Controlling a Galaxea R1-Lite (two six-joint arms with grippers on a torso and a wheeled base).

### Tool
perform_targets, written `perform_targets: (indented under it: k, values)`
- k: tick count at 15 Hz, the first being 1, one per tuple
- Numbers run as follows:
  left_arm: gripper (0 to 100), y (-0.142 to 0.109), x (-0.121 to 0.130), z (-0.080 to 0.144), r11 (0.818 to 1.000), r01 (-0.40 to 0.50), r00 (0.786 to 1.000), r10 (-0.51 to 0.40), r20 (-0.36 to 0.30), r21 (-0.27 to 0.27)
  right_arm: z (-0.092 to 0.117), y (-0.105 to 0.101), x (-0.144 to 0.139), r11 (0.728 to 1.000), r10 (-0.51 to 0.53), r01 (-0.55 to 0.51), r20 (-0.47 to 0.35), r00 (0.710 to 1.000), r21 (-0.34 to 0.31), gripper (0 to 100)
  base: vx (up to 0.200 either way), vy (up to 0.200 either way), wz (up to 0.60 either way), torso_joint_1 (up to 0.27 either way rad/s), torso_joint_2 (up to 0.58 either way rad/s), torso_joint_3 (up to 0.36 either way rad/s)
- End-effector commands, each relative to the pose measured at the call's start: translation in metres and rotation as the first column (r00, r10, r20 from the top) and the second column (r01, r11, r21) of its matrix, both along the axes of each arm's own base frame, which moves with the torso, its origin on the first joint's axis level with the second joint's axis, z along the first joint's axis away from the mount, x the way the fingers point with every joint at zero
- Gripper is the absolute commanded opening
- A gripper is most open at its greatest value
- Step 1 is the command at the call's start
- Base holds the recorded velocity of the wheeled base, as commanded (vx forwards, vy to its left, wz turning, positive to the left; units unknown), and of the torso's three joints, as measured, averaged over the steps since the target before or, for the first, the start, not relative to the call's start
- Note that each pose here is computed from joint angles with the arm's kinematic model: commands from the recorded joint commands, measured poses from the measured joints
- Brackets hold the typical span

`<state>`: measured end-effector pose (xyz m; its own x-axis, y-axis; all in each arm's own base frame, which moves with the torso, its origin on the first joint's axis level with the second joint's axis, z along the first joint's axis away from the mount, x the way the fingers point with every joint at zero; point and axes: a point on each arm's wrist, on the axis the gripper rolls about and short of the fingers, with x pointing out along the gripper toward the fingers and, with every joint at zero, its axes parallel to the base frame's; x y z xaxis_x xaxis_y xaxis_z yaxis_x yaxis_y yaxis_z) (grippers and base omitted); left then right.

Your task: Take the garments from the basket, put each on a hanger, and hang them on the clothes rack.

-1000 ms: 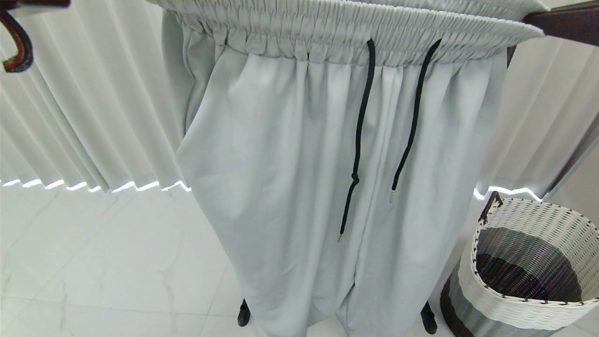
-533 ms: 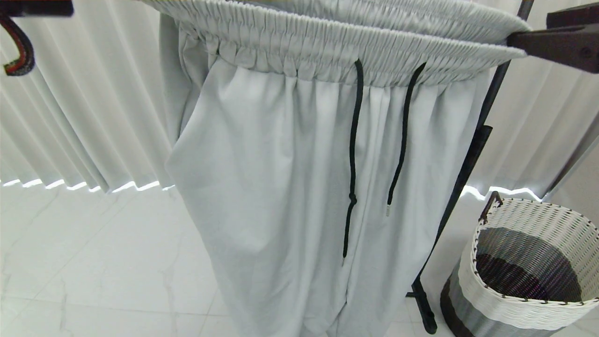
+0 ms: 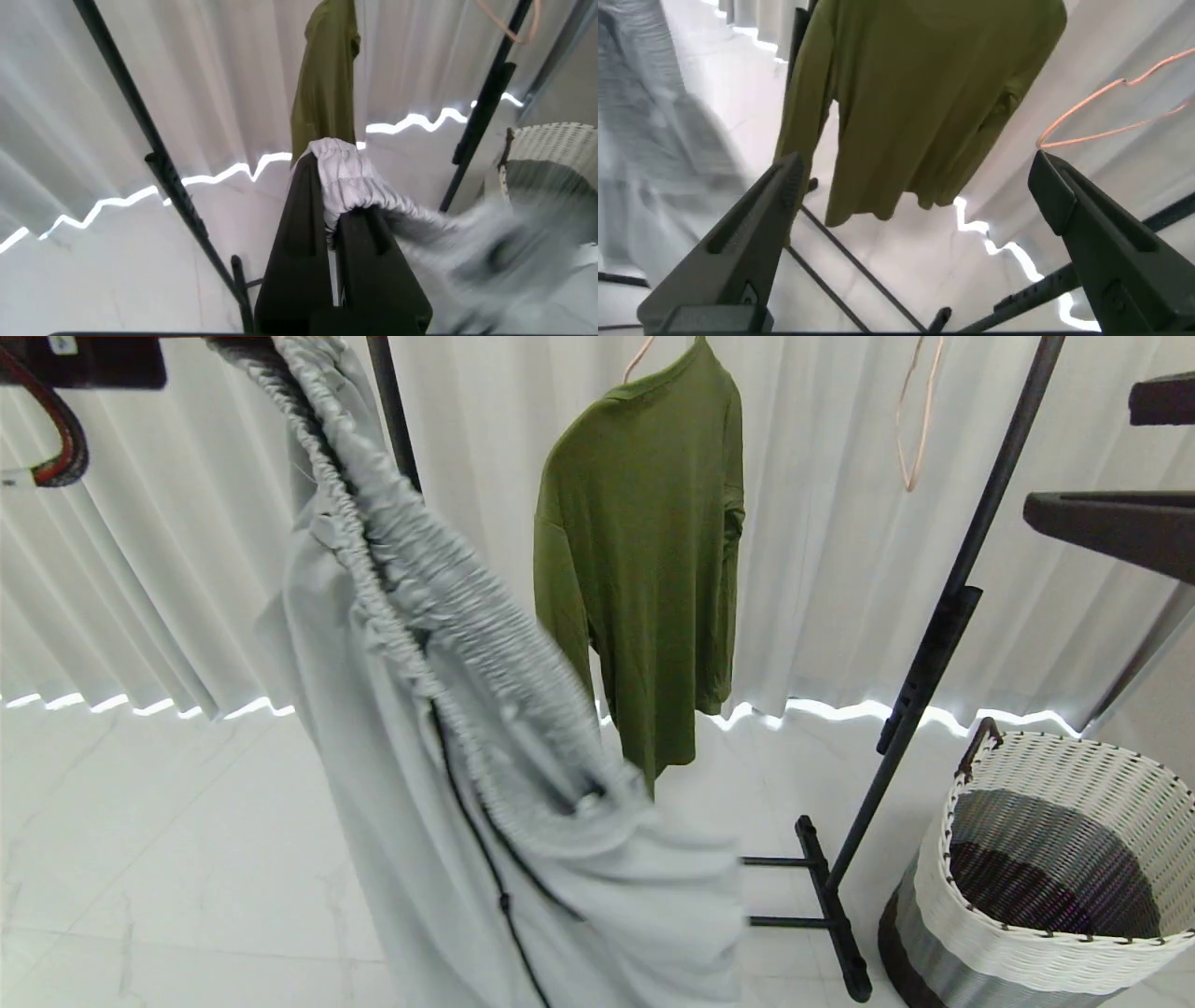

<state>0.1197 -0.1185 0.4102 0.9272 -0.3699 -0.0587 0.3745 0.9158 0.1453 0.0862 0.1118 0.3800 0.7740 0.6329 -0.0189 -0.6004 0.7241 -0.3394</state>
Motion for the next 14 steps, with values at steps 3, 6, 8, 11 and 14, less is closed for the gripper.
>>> perform_targets:
  k: [3,6,8,11,14]
  values:
    - [0,0.002,0.0,0.001,1.0,-0.007,1.0,0.006,0.01,0.015,-0.015,-0.02,0.02,0.955,-0.282,0.278,-0.026,0.959,-0.105,100,0.0,0.0,0.0,0.0,0.0,0.0]
    - [0,0.012,0.001,0.0,0.994,-0.045,0.998,0.04,0.048,0.103,-0.038,-0.041,0.039,0.758,-0.615,0.592,0.003,0.789,-0.273,100,0.0,0.0,0.0,0.0,0.0,0.0]
    - [0,0.015,0.001,-0.001,0.993,-0.055,0.998,0.05,0.049,0.106,-0.049,-0.052,0.039,0.716,-0.663,0.632,-0.005,0.748,-0.297,100,0.0,0.0,0.0,0.0,0.0,0.0]
    - [0,0.018,-0.003,-0.006,0.988,-0.053,0.998,0.047,0.049,0.144,-0.052,-0.062,0.038,0.682,-0.703,0.669,-0.011,0.711,-0.296,100,0.0,0.0,0.0,0.0,0.0,0.0]
    - [0,0.019,-0.004,-0.003,0.988,-0.05,0.997,0.041,0.067,0.149,-0.053,-0.065,0.039,0.675,-0.724,0.693,-0.048,0.688,-0.252,100,0.0,0.0,0.0,0.0,0.0,0.0]
